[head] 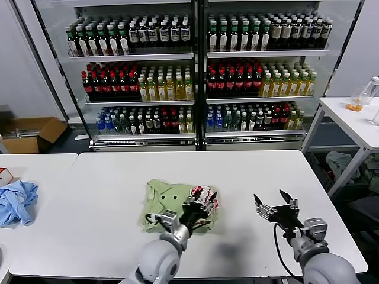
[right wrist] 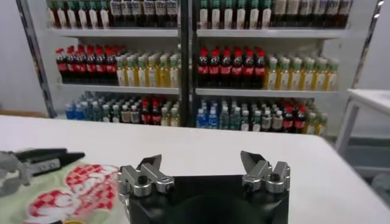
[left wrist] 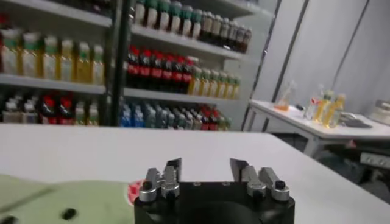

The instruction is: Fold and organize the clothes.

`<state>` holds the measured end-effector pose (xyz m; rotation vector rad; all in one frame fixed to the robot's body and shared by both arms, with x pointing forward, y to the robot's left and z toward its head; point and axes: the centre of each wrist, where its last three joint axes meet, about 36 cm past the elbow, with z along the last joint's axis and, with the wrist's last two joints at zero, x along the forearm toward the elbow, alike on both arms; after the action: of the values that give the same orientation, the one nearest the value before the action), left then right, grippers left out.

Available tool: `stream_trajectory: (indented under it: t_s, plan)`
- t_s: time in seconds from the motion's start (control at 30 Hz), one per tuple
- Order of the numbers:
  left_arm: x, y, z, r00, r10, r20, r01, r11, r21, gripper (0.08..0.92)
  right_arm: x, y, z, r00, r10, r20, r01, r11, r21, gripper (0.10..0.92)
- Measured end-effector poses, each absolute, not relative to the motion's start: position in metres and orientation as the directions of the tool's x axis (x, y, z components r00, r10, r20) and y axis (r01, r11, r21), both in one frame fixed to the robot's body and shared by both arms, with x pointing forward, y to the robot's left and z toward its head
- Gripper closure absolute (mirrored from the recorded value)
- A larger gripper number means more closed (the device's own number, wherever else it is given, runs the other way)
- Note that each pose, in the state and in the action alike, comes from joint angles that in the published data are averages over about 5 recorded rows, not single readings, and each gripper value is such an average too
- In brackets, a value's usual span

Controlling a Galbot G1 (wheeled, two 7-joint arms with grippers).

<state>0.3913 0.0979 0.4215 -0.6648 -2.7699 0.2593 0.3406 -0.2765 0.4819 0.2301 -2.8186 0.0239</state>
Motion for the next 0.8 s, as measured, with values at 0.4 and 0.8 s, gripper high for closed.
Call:
stream_trajectory:
  t_s: [0.4, 0.8]
  plan:
    - [0.369, 0.205, 0.436, -0.973, 0.163, 0.165, 0.136, 0.976, -0.168, 0.18, 0.394, -0.203, 0.438, -0.892, -0.257, 0.371, -0.174, 0.954, 0.243, 0.2]
    - [0.346, 0.25, 0.439, -0.987, 0.011, 0.16, -0.008, 0.993, -0.115, 0.177, 0.432, -0.147, 0.413, -0.826, -0.287, 0.486, -0.148, 0.941, 0.304, 0.2]
